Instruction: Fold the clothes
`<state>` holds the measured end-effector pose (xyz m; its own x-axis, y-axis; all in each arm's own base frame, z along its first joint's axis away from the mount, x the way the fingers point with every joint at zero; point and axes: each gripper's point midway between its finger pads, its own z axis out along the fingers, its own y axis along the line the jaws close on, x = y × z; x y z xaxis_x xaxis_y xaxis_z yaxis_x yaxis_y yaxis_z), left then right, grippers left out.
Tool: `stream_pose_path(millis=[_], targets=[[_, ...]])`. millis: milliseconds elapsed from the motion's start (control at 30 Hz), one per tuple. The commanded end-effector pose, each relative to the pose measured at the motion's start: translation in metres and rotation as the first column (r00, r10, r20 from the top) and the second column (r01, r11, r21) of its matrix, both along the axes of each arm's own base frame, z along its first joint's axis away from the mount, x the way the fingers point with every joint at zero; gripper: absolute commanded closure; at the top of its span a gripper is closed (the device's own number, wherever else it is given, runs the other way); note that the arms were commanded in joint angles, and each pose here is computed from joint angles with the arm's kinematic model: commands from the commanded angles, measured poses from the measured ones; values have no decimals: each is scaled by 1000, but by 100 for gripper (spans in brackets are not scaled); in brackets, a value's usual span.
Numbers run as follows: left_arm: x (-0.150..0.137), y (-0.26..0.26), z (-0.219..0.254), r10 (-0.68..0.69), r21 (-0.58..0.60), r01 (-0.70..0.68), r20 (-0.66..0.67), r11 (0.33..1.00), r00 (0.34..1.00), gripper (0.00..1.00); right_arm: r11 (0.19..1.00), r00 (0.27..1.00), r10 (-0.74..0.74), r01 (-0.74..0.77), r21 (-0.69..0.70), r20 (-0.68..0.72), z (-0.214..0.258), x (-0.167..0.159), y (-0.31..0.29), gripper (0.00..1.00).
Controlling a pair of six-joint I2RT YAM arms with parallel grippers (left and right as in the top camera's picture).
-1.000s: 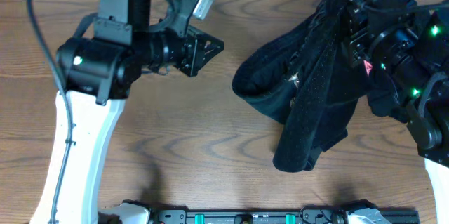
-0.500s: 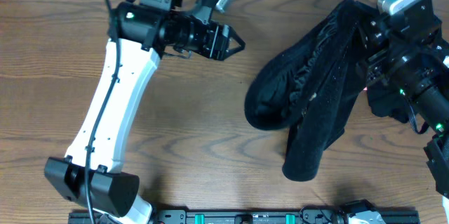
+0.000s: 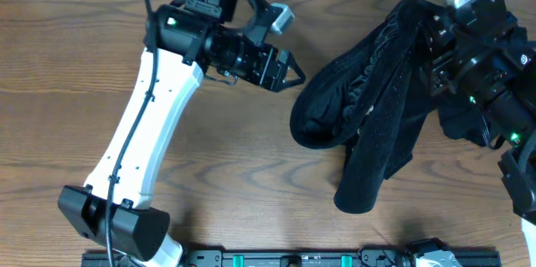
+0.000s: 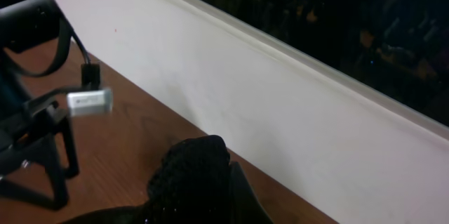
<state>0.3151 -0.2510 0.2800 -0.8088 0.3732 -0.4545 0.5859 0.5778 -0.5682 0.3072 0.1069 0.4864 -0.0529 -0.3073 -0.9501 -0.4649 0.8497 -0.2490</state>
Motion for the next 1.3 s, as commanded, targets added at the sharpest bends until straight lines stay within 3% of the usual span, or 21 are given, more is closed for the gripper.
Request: stream_pose_path(millis=[0, 267, 533, 600, 633, 700, 733, 1000, 1267], targets=[[-10, -8, -4, -47, 62, 44, 51, 997, 998, 28, 1000, 998, -10, 8, 22, 62, 22, -7, -4, 99], [-13, -13, -32, -22, 249, 4, 70, 968, 997, 27, 1000, 998, -9, 8, 24, 67, 23, -8, -4, 99], [-11, -16, -57, 11, 289, -11, 0, 957, 1000, 29, 1000, 998, -10, 8, 23, 68, 23, -8, -4, 99], [-13, -16, -64, 7, 298, -3, -14, 955, 1000, 40, 1000, 998, -10, 8, 23, 68, 23, -8, -4, 99], [-14, -15, -68, 7, 302, -1, -20, 953, 1000, 61, 1000, 998, -10, 8, 23, 68, 23, -8, -4, 99], [-14, -14, -72, 11, 310, -3, -25, 951, 1000, 90, 1000, 998, -10, 9, 23, 68, 23, -8, -4, 99], [-12, -12, -73, 18, 318, -11, -19, 948, 1000, 94, 1000, 998, -10, 9, 23, 68, 23, -8, -4, 99], [37, 30, -43, 217, 357, -277, 199, 892, 956, 94, 1000, 997, -19, 17, 23, 74, 24, -1, -4, 99], [63, 98, 76, 458, 112, -547, 424, 829, 781, 94, 998, 986, -62, 61, 13, 157, 41, 7, -11, 99]])
